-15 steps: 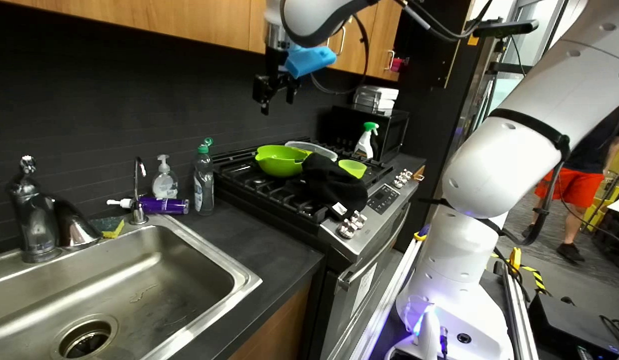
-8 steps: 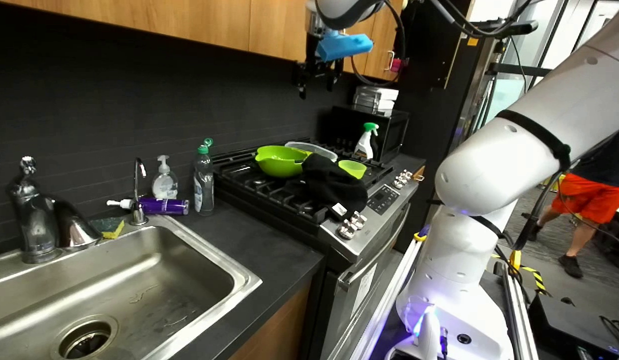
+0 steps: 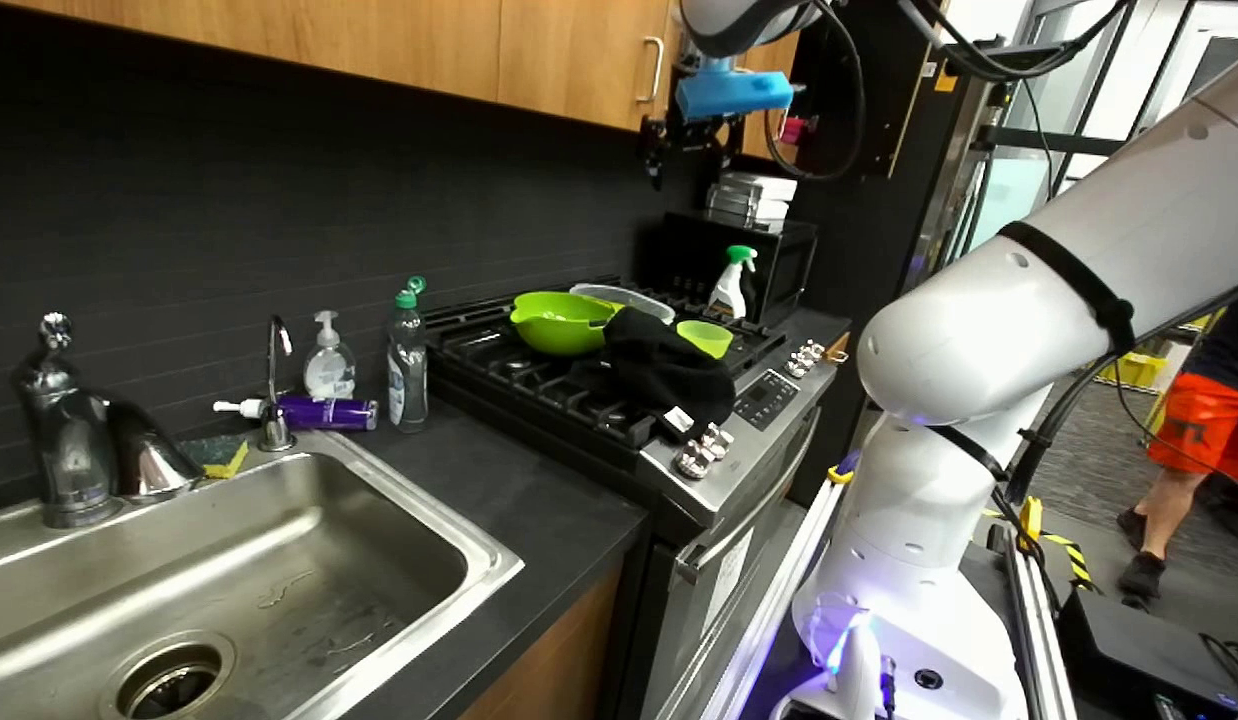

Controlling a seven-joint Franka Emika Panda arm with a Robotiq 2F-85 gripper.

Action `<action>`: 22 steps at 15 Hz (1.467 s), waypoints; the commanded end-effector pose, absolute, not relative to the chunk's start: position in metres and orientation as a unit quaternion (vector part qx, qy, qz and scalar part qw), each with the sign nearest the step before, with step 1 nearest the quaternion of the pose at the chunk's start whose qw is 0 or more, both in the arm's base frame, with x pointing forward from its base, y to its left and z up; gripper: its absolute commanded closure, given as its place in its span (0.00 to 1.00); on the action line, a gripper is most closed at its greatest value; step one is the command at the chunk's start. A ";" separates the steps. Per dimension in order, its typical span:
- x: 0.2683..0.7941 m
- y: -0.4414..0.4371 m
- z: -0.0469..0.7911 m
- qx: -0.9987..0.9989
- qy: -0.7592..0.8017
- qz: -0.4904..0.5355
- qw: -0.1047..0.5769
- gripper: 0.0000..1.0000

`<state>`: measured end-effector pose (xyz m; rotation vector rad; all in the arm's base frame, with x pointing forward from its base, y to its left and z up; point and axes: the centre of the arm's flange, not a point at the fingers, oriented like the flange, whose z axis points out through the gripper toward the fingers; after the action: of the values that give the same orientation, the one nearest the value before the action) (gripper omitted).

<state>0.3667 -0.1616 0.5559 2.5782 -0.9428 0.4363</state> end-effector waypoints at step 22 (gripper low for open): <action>0.313 -0.193 0.573 0.787 -0.498 0.287 0.226 0.00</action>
<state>0.3132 -0.1932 0.5729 2.1684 -1.3719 0.7922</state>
